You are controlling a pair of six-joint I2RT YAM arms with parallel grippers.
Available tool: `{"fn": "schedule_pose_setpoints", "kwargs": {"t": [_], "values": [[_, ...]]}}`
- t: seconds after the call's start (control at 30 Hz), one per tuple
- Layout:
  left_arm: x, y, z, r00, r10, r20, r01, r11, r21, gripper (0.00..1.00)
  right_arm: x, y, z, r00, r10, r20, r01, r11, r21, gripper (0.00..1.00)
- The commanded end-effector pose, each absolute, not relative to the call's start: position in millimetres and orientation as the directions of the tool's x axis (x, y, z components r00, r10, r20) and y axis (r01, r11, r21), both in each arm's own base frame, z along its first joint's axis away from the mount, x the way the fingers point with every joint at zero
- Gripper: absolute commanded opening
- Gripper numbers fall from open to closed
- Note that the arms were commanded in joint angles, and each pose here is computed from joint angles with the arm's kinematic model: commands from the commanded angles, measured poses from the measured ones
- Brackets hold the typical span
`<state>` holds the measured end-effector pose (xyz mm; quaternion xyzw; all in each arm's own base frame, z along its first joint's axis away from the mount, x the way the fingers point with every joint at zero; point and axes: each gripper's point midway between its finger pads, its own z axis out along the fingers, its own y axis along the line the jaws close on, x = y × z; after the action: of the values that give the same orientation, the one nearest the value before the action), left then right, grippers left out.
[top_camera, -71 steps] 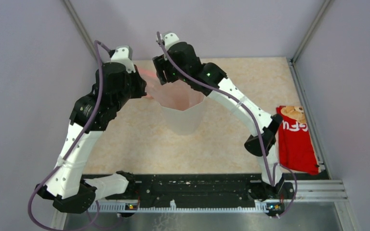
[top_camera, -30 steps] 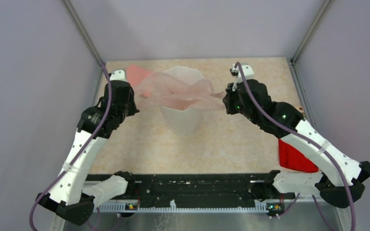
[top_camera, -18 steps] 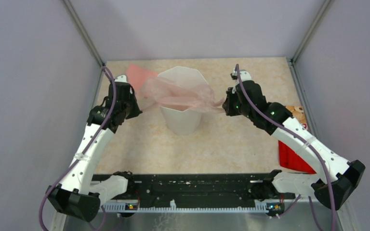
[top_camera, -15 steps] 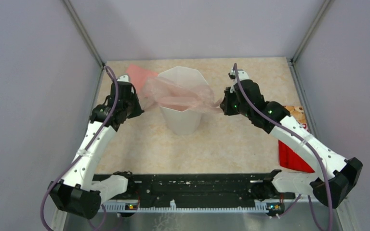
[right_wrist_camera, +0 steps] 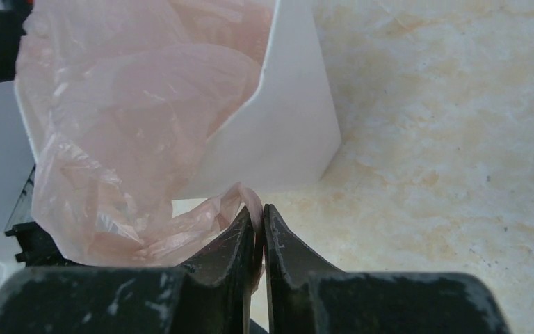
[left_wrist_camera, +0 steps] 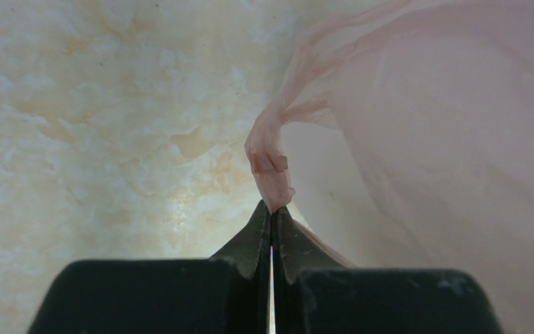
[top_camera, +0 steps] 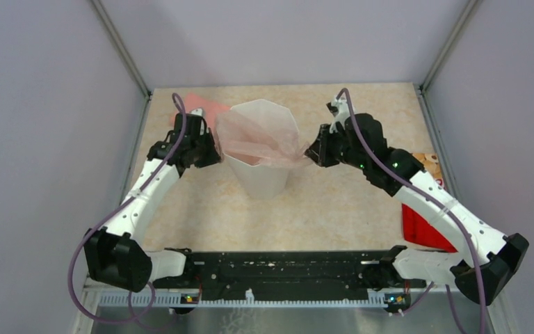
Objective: Put the trash bags into the trash bin
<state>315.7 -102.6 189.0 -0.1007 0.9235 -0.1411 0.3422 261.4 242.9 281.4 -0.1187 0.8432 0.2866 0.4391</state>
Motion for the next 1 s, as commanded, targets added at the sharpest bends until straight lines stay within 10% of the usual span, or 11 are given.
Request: {"fn": "schedule_pose_setpoints", "kwargs": {"t": [0.0,0.53,0.77,0.97], "values": [[321.8,-115.0,181.5,-0.760,-0.278,-0.587,-0.053,0.927,-0.371,0.00,246.5,265.0,304.5,-0.554,0.087,-0.828,-0.534,0.726,0.433,0.12],[320.1,-101.1,226.7,-0.682,-0.275,-0.678,-0.048,0.942,-0.333,0.00,263.3,235.0,212.8,-0.562,0.040,-0.826,-0.389,0.869,0.307,0.01],[315.8,-102.7,237.6,-0.660,-0.264,-0.703,-0.010,0.939,-0.343,0.00,260.2,223.7,284.3,-0.456,0.057,-0.888,-0.430,0.859,0.276,0.52],[313.4,-103.2,245.6,-0.648,-0.252,-0.719,0.014,0.940,-0.342,0.00,249.7,209.5,333.2,-0.380,0.053,-0.924,-0.463,0.854,0.240,0.71]]}}
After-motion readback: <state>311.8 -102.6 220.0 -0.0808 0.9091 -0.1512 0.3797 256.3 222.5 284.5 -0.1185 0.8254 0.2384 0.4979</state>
